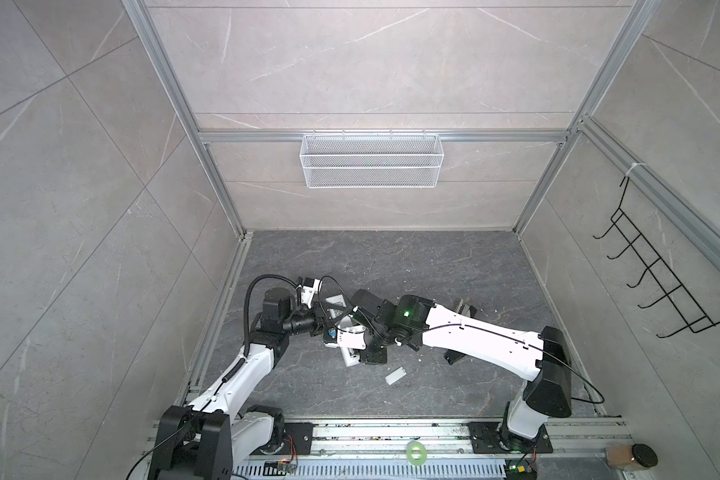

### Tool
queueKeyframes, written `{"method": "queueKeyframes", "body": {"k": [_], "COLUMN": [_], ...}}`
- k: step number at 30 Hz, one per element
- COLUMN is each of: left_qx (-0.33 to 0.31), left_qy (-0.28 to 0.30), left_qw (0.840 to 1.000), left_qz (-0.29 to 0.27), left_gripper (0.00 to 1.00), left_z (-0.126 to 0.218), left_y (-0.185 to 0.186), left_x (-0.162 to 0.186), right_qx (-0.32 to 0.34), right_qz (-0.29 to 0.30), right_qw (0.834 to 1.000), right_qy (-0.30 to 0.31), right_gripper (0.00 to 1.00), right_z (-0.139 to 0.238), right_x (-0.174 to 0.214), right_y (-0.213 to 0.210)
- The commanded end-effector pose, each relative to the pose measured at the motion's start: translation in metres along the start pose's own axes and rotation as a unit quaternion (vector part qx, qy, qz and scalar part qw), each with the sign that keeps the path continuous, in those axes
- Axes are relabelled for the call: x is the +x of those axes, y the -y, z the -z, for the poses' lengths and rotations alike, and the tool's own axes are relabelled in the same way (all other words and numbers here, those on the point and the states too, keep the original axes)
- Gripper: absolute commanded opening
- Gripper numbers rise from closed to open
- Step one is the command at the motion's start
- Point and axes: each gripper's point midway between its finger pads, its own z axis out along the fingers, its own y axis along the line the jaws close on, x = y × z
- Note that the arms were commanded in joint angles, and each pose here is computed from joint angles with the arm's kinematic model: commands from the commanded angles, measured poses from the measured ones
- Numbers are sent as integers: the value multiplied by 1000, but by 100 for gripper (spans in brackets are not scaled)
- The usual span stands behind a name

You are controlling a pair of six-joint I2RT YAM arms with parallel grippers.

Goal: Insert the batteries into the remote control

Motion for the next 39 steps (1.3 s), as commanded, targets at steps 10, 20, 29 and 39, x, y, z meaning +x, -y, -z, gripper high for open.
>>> {"method": "queueKeyframes", "body": {"k": [10, 20, 29, 39], "left_qx": [81, 86, 66, 1], "left_qy": [-56, -55, -50, -19], "left_qw": [995, 995, 996, 1000], "left_qz": [-16, -15, -17, -22], "left_gripper": [0, 0, 0, 0], "left_z": [6, 6, 5, 6], "left_y": [50, 51, 45, 22], "left_x": [16, 14, 12, 5], "right_qx": [52, 55, 42, 38], "right_qz": [9, 3, 1, -61], "right_qw": [999, 998, 998, 994], "right_qy": [14, 5, 36, 85], "right_gripper": [15, 15, 15, 28], "right_z": [-20, -25, -3, 52], "right_x": [-13, -7, -12, 2], "right_y": [21, 21, 12, -6]}}
